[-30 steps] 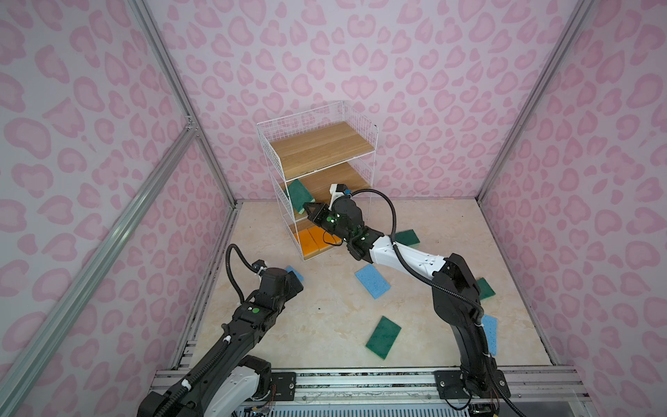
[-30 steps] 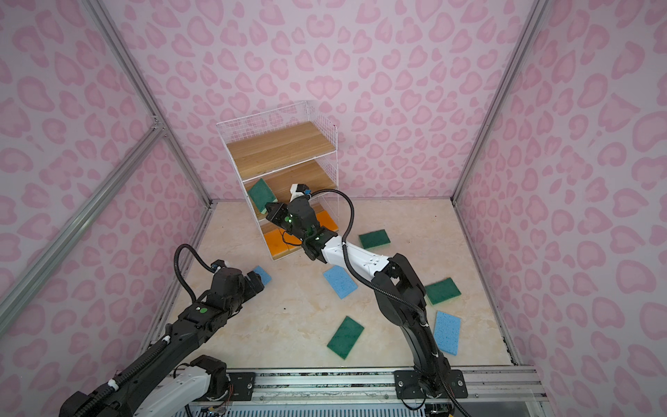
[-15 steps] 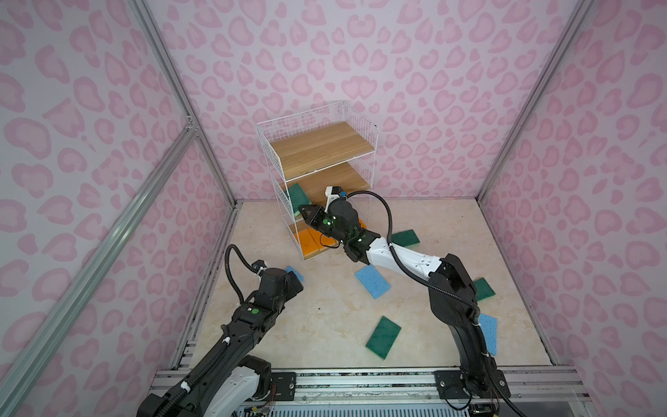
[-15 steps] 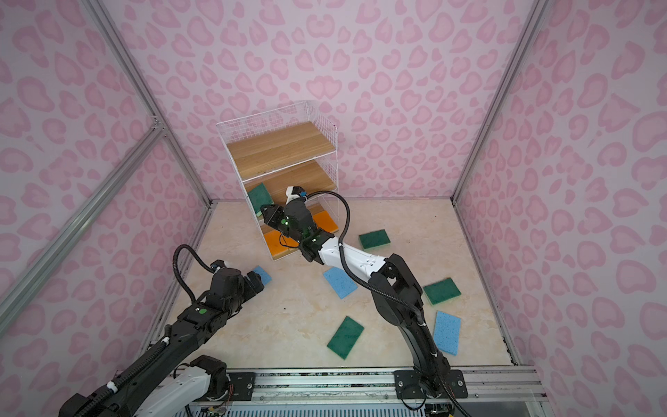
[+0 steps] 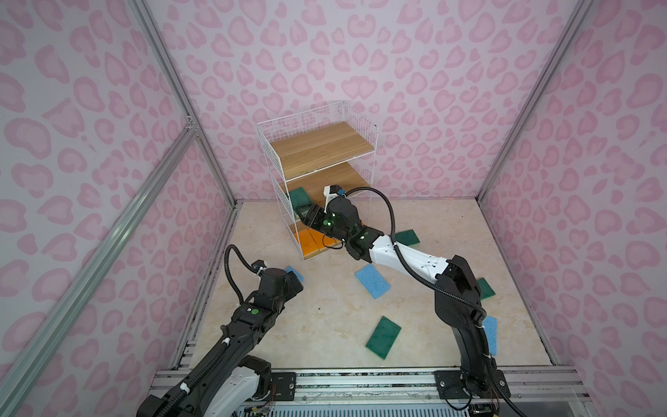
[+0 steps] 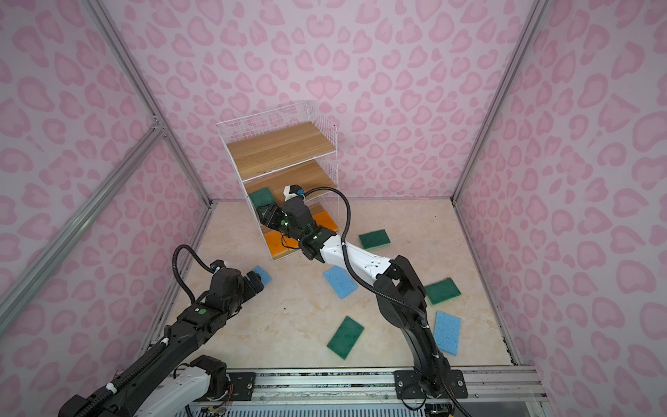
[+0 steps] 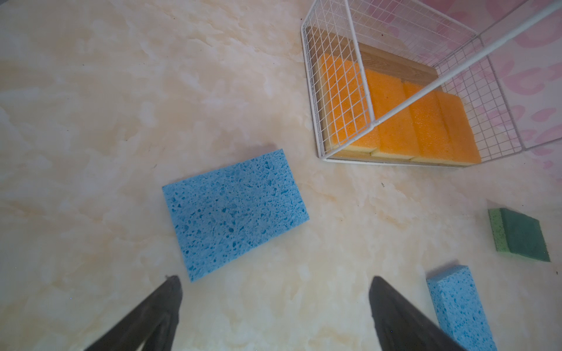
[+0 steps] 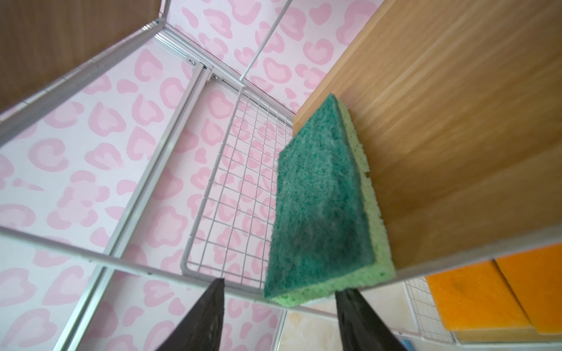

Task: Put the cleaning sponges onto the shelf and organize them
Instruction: 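Lower the green sponge onto the middle shelf and open right gripper, then withdraw right gripper from the shelf while left gripper moves toward front green sponge, then grasp the green scouring sponge near the table front with left gripper, then carry the green sponge toward table center with left gripper while right gripper approaches, then close right gripper on the green sponge while left gripper releases it, then carry the green sponge to the middle shelf with right gripper while left gripper withdraws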

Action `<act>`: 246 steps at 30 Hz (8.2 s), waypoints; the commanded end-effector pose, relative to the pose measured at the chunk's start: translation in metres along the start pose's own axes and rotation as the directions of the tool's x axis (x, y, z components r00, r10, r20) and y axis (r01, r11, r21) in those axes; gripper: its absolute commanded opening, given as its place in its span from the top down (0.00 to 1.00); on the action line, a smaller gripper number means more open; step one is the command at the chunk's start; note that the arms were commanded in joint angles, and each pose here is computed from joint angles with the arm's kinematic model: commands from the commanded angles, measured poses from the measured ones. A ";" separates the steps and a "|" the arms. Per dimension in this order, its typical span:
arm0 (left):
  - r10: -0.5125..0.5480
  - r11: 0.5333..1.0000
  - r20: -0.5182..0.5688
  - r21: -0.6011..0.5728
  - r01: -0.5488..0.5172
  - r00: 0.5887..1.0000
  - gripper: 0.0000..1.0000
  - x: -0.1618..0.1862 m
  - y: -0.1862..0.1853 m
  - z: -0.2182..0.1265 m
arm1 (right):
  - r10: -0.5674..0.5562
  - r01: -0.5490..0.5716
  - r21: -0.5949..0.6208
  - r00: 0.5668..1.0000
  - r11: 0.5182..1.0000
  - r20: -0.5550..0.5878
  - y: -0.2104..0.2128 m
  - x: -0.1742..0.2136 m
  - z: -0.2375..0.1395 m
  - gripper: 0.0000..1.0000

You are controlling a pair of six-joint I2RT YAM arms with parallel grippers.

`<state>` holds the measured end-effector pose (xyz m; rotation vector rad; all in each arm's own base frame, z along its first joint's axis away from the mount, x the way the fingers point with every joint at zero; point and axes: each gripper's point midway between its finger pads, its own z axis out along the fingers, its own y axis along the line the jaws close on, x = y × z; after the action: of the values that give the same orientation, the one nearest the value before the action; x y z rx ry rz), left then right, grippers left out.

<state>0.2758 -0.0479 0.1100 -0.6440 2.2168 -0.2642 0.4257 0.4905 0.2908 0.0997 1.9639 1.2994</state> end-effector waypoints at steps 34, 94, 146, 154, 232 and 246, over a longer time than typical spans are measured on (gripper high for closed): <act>-0.005 1.000 0.025 0.001 0.005 1.000 0.03 -0.008 -0.003 -0.003 | -0.095 0.099 0.043 0.992 0.994 -0.085 -0.015 0.008 -0.049 0.71; 0.294 0.913 -0.206 0.349 -0.211 0.933 0.23 0.087 -0.086 -0.021 | -0.033 0.047 0.119 0.993 0.992 -0.111 -0.091 -0.001 -0.144 0.65; 0.876 0.476 -0.292 0.653 -0.589 0.384 0.82 0.280 -0.190 -0.021 | 0.197 -0.234 0.321 0.970 0.918 0.143 -0.263 -0.052 -0.333 0.61; 0.848 0.516 -0.286 0.636 -0.574 0.446 0.96 0.266 -0.201 -0.027 | 0.203 -0.235 0.315 0.970 0.920 0.132 -0.261 -0.050 -0.332 0.61; -0.056 0.942 -0.104 0.325 0.087 0.993 0.02 -0.058 -0.106 -0.041 | 0.033 -0.087 -0.208 0.968 0.974 -0.247 -0.074 0.057 -0.153 0.94; -0.001 0.965 -0.103 0.260 0.028 0.995 0.03 -0.023 -0.068 -0.027 | -0.040 0.007 -0.180 0.982 0.984 -0.184 -0.055 -0.030 -0.163 0.94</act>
<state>0.2915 -0.0964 0.1713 -0.5325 2.2335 -0.6229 0.3543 0.3286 0.3006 -0.1262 1.9348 1.5186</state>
